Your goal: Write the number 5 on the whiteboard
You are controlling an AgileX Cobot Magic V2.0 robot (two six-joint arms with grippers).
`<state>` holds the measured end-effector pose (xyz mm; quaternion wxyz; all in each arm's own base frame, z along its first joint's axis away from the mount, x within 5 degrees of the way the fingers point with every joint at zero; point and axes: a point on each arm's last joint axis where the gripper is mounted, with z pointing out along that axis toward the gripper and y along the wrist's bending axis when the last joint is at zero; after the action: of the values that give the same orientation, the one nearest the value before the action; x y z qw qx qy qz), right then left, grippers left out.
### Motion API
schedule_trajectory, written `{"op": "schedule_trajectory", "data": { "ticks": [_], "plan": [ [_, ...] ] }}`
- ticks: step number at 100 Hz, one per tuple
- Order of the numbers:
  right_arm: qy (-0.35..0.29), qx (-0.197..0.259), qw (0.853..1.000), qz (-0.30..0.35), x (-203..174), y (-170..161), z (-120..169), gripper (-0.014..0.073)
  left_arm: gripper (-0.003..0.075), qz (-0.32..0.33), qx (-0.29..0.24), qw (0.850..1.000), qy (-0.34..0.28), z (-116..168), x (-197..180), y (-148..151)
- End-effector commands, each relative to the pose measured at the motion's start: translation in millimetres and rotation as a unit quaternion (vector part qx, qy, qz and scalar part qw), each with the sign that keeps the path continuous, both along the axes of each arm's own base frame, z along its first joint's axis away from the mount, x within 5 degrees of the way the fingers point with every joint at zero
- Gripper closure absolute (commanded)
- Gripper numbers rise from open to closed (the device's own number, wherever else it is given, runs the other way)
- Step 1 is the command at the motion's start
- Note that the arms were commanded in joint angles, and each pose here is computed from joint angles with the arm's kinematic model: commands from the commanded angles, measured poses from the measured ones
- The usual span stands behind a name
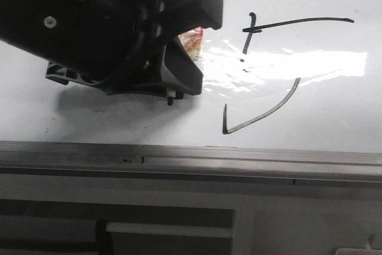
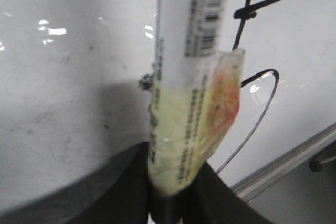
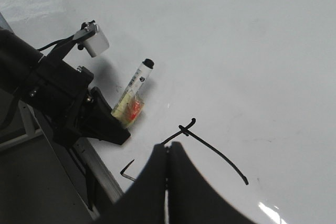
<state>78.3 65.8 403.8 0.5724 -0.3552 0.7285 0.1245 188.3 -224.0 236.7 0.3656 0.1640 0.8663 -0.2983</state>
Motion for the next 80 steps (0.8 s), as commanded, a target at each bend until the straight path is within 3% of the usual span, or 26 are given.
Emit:
{"op": "schedule_trajectory", "data": {
  "ticks": [1, 32, 57, 80],
  "plan": [
    [-0.039, 0.029, 0.999, 0.004, -0.2, -0.1, 13.6, 0.0657, 0.0741, 0.032, -0.016, 0.999, -0.035, 9.6, 14.6, 7.2],
    [-0.039, 0.026, 0.999, 0.010, 3.0, 5.0, 3.8, 0.0657, 0.0736, 0.044, -0.011, 0.999, -0.030, 7.1, 20.5, 12.1],
    [-0.047, 0.033, 0.998, 0.013, 2.9, 5.7, 5.7, 0.0657, 0.0514, 0.065, -0.031, 0.997, -0.015, 7.7, 21.4, 12.6],
    [-0.047, 0.033, 0.998, 0.013, 2.9, 5.7, 5.7, 0.0657, 0.0498, 0.067, -0.032, 0.997, -0.015, 7.9, 21.6, 12.7]
  ]
}}
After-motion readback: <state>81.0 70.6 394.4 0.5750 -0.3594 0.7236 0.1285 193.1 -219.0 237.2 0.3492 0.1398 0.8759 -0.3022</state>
